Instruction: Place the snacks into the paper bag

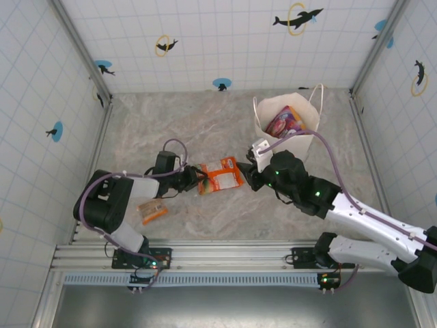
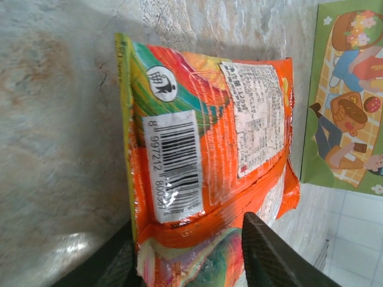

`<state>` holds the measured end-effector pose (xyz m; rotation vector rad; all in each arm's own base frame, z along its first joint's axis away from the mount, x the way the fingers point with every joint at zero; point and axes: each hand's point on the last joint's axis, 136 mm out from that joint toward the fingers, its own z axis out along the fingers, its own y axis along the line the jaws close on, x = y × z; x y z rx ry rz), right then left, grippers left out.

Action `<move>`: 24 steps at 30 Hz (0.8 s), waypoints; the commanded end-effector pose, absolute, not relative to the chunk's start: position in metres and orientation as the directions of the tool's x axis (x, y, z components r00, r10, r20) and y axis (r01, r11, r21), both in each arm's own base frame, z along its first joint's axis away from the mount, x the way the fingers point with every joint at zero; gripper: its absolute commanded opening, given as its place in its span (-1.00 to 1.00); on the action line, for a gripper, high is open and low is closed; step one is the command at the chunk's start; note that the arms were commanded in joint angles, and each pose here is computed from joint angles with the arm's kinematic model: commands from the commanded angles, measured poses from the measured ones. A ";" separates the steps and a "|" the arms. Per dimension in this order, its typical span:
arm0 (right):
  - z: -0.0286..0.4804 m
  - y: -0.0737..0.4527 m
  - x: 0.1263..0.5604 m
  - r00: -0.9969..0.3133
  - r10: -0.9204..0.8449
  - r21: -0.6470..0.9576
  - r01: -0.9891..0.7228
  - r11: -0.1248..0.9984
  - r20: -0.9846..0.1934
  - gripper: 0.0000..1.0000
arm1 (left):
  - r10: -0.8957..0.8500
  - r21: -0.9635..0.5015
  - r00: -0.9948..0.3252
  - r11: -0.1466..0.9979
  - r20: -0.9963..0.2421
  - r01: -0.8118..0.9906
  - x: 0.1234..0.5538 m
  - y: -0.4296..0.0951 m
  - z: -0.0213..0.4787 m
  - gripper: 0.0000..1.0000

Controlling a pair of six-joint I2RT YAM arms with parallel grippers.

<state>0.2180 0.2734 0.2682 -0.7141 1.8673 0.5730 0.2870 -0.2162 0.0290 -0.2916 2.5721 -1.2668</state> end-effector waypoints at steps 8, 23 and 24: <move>0.278 0.264 0.215 -0.275 -0.171 0.069 -0.686 0.725 -0.946 -0.14 | -0.237 -0.774 -0.961 0.632 -0.143 -0.041 0.290 -0.228 0.022 -0.60; 0.303 0.246 0.222 -0.117 -0.208 -0.078 -0.668 0.740 -0.971 -0.17 | 0.065 -0.550 -0.875 0.755 -0.480 0.358 0.298 -0.217 0.116 -1.00; 0.303 0.248 0.222 -0.105 -0.223 -0.094 -0.679 0.728 -0.969 -0.17 | 0.098 -0.527 -0.859 0.753 -0.503 0.394 0.296 -0.217 0.125 -1.00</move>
